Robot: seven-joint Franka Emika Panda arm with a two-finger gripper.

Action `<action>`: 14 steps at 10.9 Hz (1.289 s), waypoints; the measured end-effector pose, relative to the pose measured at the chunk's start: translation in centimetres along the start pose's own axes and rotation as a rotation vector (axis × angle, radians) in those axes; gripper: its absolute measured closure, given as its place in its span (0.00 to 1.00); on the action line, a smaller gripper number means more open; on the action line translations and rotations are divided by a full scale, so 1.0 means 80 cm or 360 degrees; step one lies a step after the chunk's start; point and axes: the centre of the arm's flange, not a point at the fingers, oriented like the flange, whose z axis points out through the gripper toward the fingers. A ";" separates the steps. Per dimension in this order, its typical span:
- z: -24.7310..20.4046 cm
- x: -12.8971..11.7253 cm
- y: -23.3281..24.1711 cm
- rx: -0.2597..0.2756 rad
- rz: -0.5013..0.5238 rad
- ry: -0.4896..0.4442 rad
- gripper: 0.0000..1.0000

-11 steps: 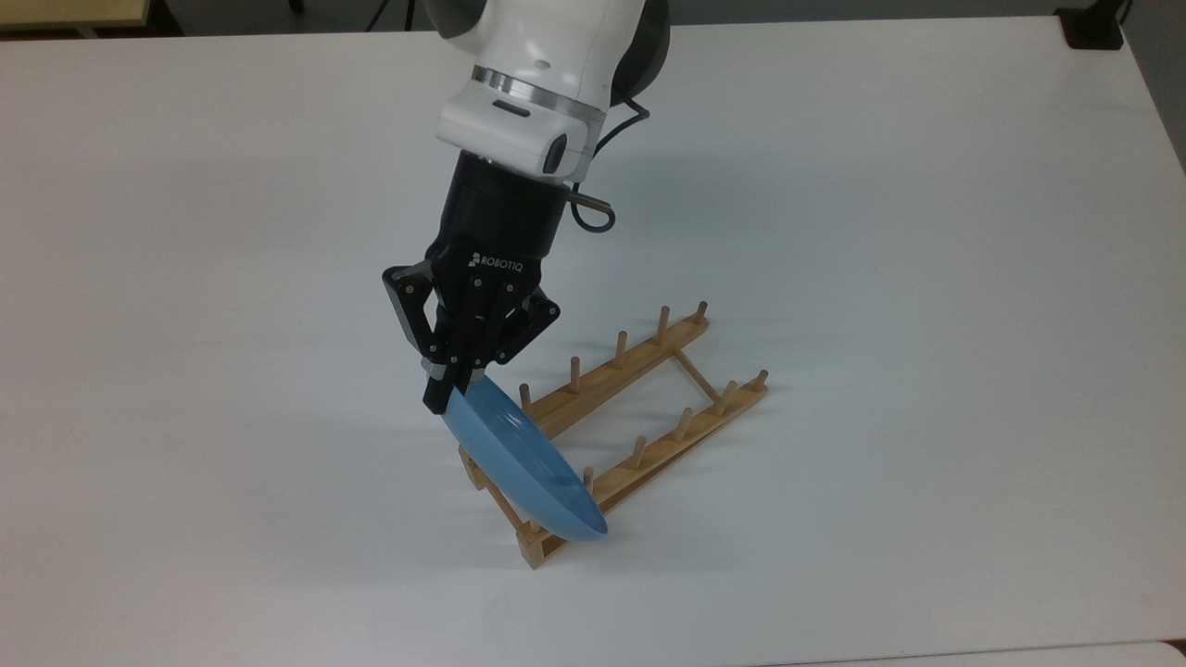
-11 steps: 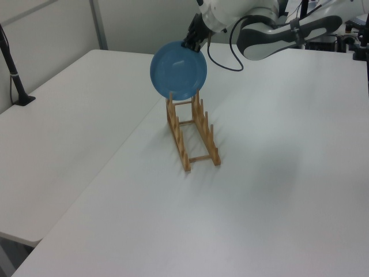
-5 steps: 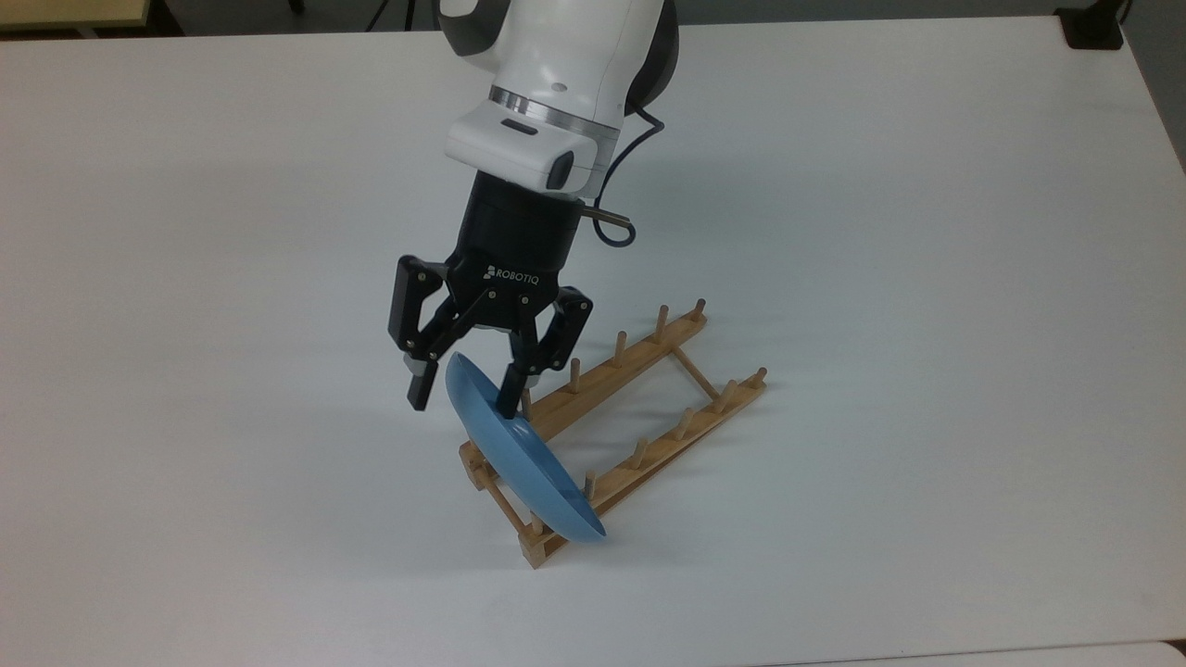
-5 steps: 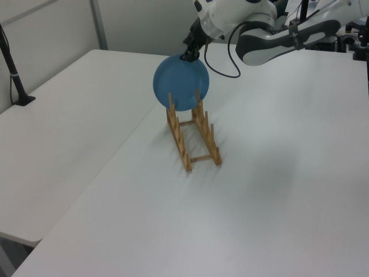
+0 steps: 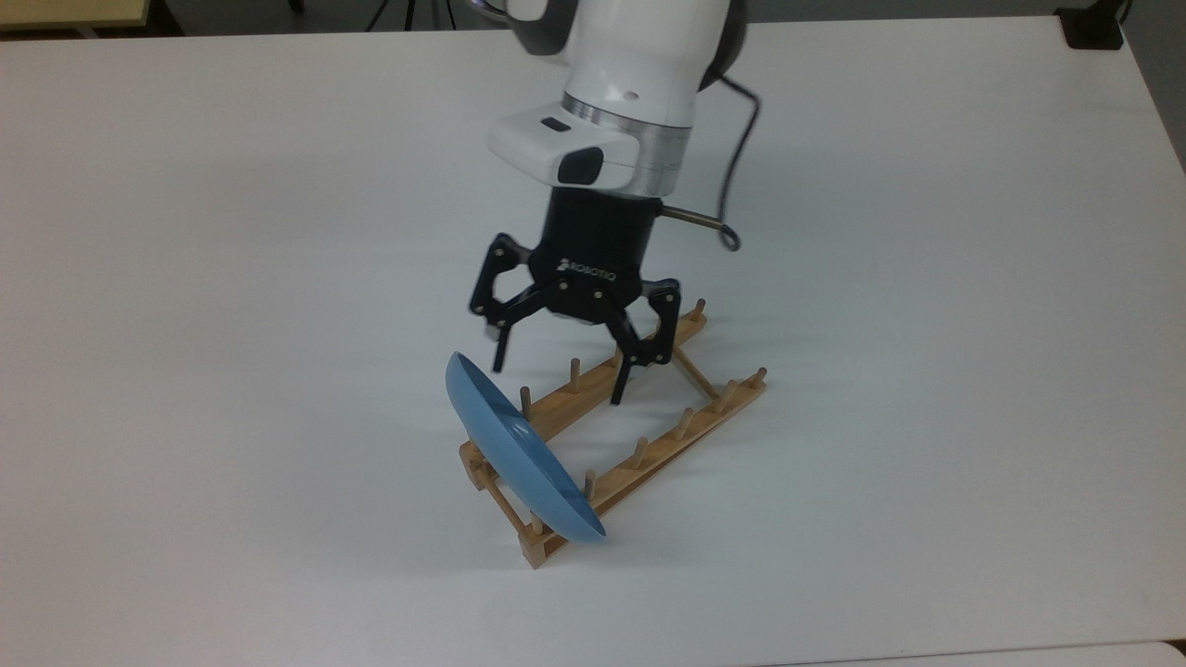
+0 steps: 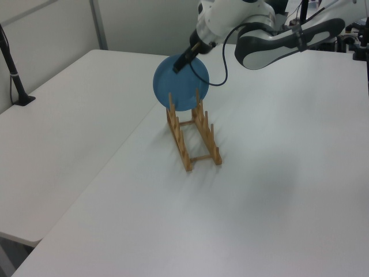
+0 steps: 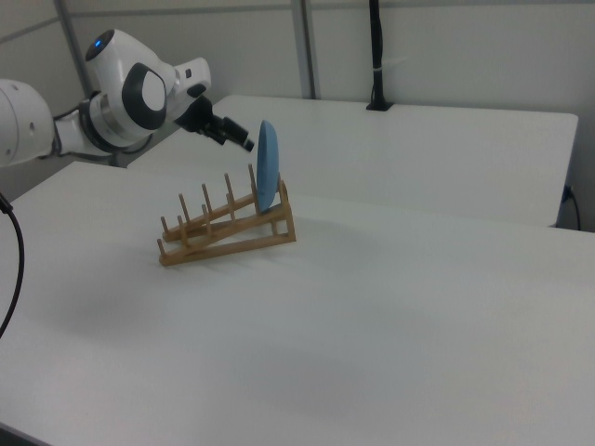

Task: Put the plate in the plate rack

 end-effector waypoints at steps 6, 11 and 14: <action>-0.085 -0.025 0.113 0.0186 0.0016 -0.1002 0.00; -0.113 -0.038 0.188 0.0233 -0.0089 -0.1125 0.00; -0.122 -0.036 0.204 0.0235 -0.0083 -0.1110 0.00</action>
